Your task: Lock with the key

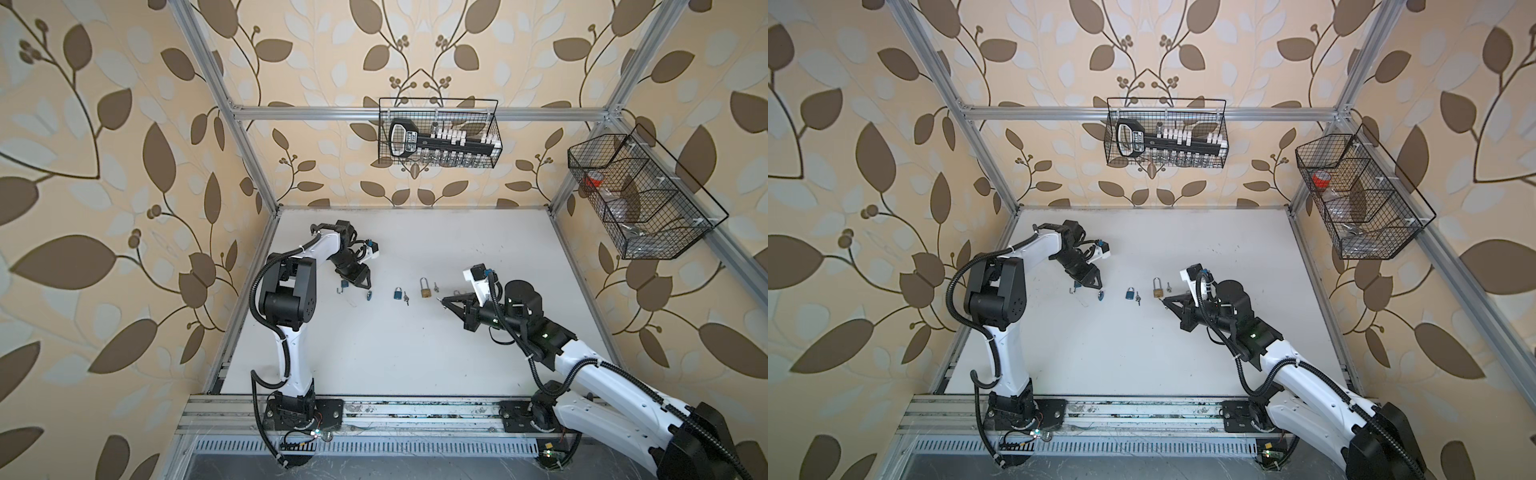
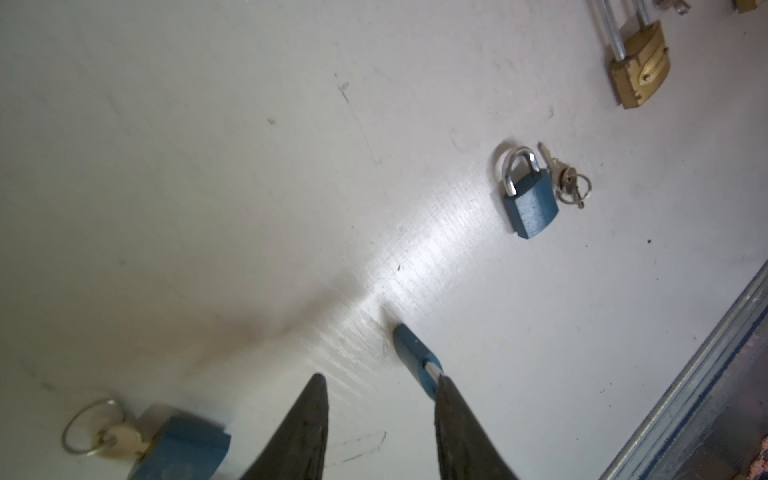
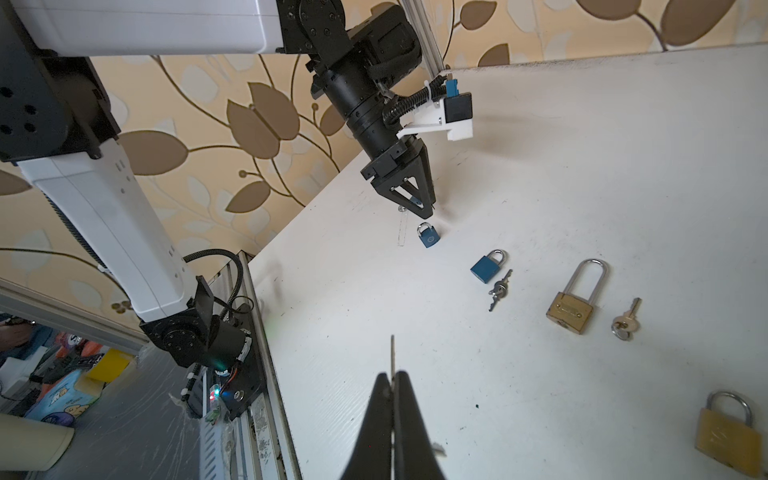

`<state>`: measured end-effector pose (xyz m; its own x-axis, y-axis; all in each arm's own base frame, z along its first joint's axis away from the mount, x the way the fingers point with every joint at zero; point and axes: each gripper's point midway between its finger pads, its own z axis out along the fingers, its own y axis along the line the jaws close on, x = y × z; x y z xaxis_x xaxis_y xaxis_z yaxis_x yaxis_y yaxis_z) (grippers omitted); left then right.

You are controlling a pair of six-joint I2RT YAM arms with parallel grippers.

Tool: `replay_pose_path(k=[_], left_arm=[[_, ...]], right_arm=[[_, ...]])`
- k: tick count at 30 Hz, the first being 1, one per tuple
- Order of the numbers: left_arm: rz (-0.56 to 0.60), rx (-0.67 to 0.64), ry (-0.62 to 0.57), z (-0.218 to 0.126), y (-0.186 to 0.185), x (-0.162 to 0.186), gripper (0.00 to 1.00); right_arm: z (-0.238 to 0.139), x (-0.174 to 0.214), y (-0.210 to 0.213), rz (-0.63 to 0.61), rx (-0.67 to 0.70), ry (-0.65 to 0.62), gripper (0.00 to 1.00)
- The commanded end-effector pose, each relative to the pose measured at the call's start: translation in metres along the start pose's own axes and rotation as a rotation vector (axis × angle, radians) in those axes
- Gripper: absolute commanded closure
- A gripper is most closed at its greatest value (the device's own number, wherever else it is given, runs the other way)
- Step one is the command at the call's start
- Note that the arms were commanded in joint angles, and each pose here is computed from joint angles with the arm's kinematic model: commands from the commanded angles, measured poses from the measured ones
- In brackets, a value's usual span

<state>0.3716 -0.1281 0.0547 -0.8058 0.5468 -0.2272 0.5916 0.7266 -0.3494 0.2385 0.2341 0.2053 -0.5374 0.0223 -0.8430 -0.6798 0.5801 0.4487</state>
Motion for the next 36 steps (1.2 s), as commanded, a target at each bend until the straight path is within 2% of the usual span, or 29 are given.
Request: replay_pose_path(k=[1, 5, 10, 15, 18, 23, 26, 30, 36], left_arm=[[-0.022, -0.031, -0.021, -0.011, -0.001, 0.001, 0.6], [-0.026, -0.024, -0.018, -0.012, -0.004, 0.003, 0.61], [-0.051, -0.003, -0.136, -0.028, -0.021, -0.013, 0.6], [-0.181, -0.078, -0.292, -0.04, -0.027, -0.026, 0.57], [-0.233, -0.152, -0.33, -0.035, -0.036, -0.02, 0.52], [-0.273, -0.261, -0.252, -0.018, -0.042, -0.004, 0.52], [-0.278, -0.279, -0.236, -0.013, -0.043, -0.001, 0.53], [-0.275, -0.3, -0.2, -0.007, -0.043, 0.004, 0.55], [-0.272, -0.333, -0.131, 0.002, -0.039, 0.012, 0.58]], right_arm=[[0.001, -0.002, 0.007, -0.014, -0.031, 0.002, 1.0], [0.001, -0.002, 0.008, -0.022, -0.033, 0.005, 1.0], [0.0, 0.0, 0.007, -0.026, -0.028, 0.006, 1.0], [0.001, 0.002, 0.006, -0.019, -0.03, 0.004, 1.0], [0.002, 0.003, 0.006, -0.014, -0.032, 0.006, 1.0], [0.0, -0.001, 0.008, -0.026, -0.028, -0.001, 1.0], [-0.007, -0.01, 0.007, -0.066, 0.025, -0.038, 1.0], [-0.026, -0.034, 0.011, -0.158, 0.111, -0.149, 1.0], [-0.031, -0.042, 0.012, -0.185, 0.134, -0.156, 1.0]])
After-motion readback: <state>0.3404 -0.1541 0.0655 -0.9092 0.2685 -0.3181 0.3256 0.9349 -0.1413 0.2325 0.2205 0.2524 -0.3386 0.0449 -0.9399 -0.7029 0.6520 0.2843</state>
